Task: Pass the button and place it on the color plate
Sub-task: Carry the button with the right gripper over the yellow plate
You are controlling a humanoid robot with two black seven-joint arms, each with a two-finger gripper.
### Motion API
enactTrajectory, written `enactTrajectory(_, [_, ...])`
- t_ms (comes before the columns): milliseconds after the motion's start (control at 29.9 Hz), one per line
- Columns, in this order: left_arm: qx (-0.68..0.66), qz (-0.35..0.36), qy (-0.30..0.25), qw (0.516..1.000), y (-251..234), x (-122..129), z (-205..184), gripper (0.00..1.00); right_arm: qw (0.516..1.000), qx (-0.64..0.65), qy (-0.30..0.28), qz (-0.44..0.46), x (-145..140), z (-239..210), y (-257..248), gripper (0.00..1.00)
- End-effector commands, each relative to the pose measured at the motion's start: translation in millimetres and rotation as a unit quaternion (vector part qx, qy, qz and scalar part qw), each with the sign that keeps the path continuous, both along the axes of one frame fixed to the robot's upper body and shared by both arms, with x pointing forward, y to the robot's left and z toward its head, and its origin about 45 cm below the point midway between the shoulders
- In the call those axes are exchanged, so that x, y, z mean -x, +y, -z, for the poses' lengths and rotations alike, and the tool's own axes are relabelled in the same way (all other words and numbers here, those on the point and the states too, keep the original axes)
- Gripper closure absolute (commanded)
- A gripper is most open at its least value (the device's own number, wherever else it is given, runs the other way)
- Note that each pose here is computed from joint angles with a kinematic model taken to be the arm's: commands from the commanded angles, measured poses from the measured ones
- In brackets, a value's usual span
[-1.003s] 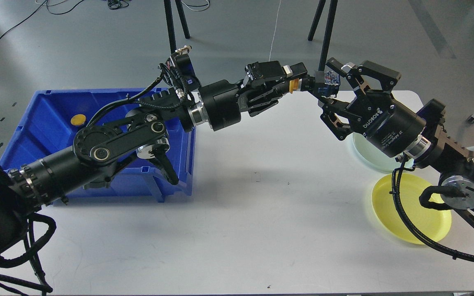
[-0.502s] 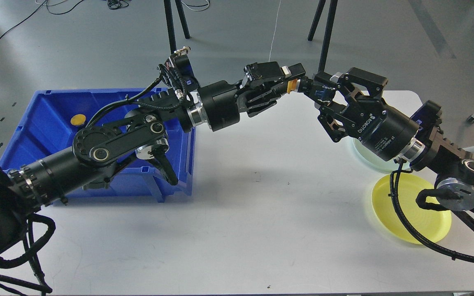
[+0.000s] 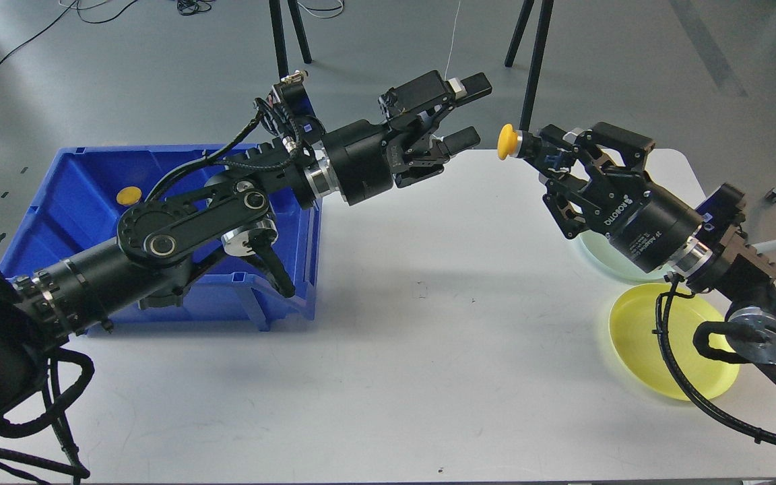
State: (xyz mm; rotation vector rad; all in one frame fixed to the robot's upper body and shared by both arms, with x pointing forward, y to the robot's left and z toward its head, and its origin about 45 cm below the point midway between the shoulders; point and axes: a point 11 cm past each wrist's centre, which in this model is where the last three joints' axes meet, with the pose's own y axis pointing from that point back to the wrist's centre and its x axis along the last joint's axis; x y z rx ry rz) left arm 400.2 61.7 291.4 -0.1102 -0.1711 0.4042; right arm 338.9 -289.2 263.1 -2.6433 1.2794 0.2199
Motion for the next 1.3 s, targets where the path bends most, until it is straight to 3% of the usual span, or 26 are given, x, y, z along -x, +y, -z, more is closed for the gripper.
enactTrajectory(0, [0.000, 0.000, 0.001, 1.000, 0.2, 0.1, 0.5, 0.01, 0.997, 0.037, 0.014, 0.065, 17.2, 5.6, -57.6, 0.99])
enactTrajectory(301, [-0.002, -0.004, 0.002, 1.000, 1.4, -1.8, 2.3, 0.01, 0.945, 0.260, 0.073, 0.185, 87.4, 52.5, -155.1, 1.00])
enactTrajectory(535, [-0.001, -0.005, 0.002, 1.000, 0.9, -2.0, 2.2, 0.01, 0.875, 0.442, 0.038, 0.193, 122.1, 81.9, -171.8, 1.00])
enactTrajectory(736, [-0.001, -0.006, 0.001, 1.000, 1.0, -2.1, 2.2, 0.01, 0.850, 0.497, 0.042, 0.167, 139.2, 102.1, -177.1, 1.00])
enactTrajectory(970, [-0.001, -0.006, 0.001, 1.000, 1.0, -2.1, 2.2, 0.01, 0.834, 0.524, 0.057, 0.161, 142.1, 113.6, -192.3, 0.99])
enactTrajectory(1271, [0.000, -0.005, 0.002, 1.000, -1.0, -1.4, 2.2, 0.01, 0.841, 0.522, 0.043, 0.134, 123.3, 119.4, -173.0, 0.77])
